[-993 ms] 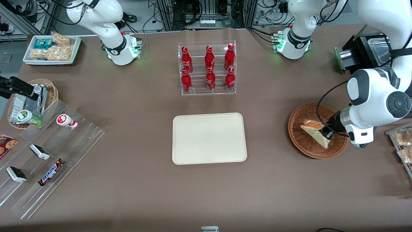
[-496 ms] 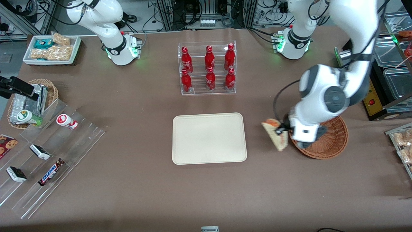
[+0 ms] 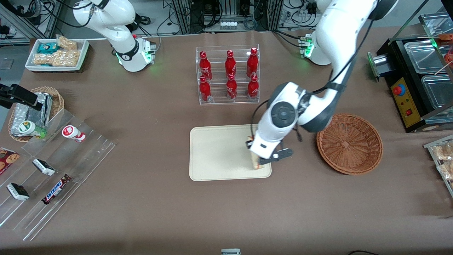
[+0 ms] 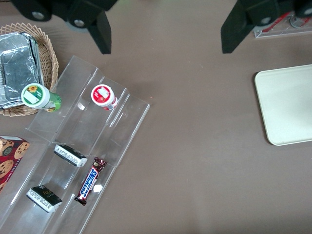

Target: Place sandwich from basket to tray

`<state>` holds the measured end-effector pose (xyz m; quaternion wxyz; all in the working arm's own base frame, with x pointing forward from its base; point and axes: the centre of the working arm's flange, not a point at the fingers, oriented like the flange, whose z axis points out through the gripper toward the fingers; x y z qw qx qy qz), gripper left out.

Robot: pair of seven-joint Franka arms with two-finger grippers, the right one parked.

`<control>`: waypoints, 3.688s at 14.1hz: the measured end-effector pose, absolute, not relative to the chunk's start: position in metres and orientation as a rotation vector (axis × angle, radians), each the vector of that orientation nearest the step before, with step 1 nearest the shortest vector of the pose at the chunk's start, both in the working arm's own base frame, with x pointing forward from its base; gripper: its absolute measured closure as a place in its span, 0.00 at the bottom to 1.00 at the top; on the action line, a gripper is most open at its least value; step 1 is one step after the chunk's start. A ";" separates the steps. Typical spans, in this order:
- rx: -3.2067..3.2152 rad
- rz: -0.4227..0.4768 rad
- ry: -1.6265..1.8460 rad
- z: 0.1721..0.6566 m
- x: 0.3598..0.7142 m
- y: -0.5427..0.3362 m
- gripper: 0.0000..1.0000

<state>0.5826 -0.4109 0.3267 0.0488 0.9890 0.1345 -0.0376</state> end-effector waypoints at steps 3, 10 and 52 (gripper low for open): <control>2.994 -0.058 0.301 0.309 0.573 -0.463 0.87; 3.026 -0.026 0.177 0.271 0.551 -0.502 0.87; 3.171 -0.093 -0.057 0.563 0.542 -0.078 0.00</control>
